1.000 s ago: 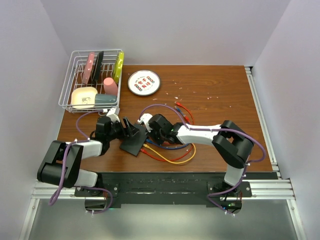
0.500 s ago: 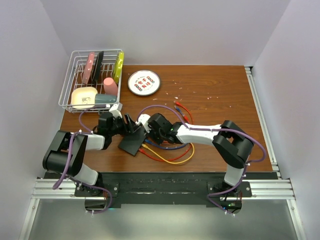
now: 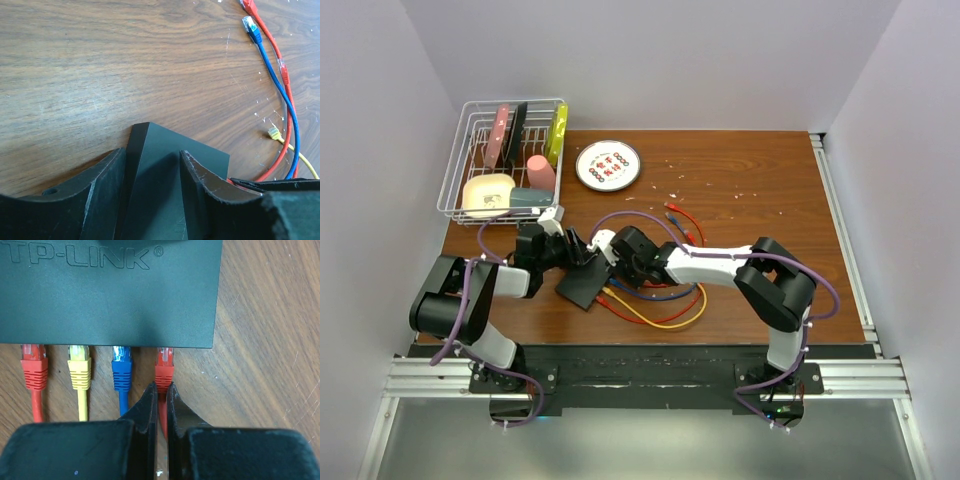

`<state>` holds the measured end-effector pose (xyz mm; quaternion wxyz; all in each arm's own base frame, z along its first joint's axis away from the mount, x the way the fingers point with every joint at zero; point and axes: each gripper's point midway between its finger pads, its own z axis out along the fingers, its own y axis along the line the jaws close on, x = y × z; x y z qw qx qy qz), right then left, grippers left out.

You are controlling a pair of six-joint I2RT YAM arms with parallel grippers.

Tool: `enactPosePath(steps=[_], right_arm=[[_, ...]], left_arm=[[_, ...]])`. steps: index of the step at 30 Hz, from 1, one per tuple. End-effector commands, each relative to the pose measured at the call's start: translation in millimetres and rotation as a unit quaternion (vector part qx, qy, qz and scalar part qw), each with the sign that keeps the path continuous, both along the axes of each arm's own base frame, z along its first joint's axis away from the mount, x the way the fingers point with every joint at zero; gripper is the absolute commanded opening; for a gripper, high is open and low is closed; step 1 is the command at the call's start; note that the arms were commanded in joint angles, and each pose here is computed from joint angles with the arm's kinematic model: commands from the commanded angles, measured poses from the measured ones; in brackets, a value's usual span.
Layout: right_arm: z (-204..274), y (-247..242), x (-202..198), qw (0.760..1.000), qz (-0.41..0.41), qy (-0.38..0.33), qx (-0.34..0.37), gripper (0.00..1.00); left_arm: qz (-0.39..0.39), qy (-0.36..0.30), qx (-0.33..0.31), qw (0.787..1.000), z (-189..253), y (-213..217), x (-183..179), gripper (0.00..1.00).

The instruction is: Insert the plug into the switch port

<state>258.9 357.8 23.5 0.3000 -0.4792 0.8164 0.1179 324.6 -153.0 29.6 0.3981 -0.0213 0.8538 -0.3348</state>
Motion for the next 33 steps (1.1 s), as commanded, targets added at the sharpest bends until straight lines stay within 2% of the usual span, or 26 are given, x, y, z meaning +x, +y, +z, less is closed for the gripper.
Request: enactPosePath(steps=[1,22,33], right_arm=[[17.5,25.0,16.8,0.998,0.000,-0.039,0.039,0.00],[39.1,52.8,32.3,0.992,-0.023,-0.058,0.108,0.00],[55.9,74.4,40.7,0.989,-0.011,-0.062,0.136,0.00]], left_arm=[[-0.055,0.000,-0.025,0.998,5.6,-18.0,-13.1,0.50],[-0.090,0.057,-0.065,0.992,-7.1,-29.8,-53.3,0.43],[-0.102,0.057,-0.064,0.991,-4.8,-36.0,-60.0,0.37]])
